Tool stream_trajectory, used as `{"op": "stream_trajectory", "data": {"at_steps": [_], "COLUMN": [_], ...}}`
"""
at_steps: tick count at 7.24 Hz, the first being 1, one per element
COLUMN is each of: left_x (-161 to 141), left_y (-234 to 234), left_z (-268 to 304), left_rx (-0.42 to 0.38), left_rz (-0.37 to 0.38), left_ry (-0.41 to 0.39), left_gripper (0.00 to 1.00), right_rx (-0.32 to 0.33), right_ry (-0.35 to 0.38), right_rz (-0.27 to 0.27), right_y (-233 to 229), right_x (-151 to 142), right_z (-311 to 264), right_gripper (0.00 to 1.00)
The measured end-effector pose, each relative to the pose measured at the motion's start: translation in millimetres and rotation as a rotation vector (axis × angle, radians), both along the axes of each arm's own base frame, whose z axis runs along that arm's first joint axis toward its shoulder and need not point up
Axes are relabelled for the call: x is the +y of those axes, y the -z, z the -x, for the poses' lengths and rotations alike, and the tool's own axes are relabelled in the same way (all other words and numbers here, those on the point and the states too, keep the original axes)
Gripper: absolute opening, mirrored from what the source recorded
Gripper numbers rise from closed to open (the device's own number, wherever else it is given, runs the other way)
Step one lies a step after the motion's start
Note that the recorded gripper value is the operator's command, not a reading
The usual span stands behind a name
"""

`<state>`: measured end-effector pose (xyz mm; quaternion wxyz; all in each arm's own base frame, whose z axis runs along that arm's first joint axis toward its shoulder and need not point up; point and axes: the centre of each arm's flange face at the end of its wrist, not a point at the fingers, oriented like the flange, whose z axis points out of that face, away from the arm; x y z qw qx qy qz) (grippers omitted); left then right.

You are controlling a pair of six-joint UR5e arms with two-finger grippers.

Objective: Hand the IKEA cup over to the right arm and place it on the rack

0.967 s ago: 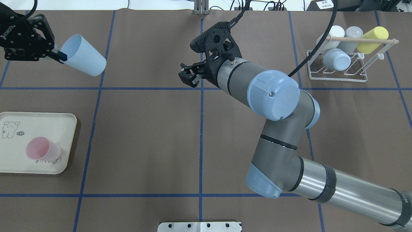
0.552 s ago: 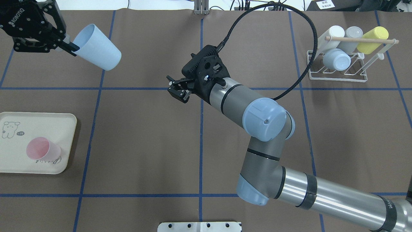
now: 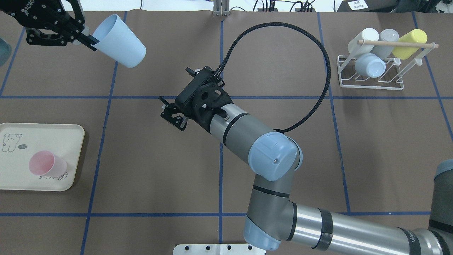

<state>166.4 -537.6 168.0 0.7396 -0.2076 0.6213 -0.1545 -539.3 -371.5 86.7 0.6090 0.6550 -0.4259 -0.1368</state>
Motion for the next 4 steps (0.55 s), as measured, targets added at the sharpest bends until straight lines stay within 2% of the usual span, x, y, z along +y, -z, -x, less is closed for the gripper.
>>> {"op": "stream_trajectory", "data": {"at_steps": [4], "left_x": [-3.1], "left_y": [9.3], "left_z": [-18.5], "left_rx": [0.008], "left_rz": [-0.003], "left_ry": [-0.039], "left_gripper": [0.0], "right_rx": [-0.038], "right_ry": [-0.025], "right_rz": [-0.011], "right_y": [27.0], "right_x": [20.1], "right_z": [5.2], "right_gripper": [0.98]}}
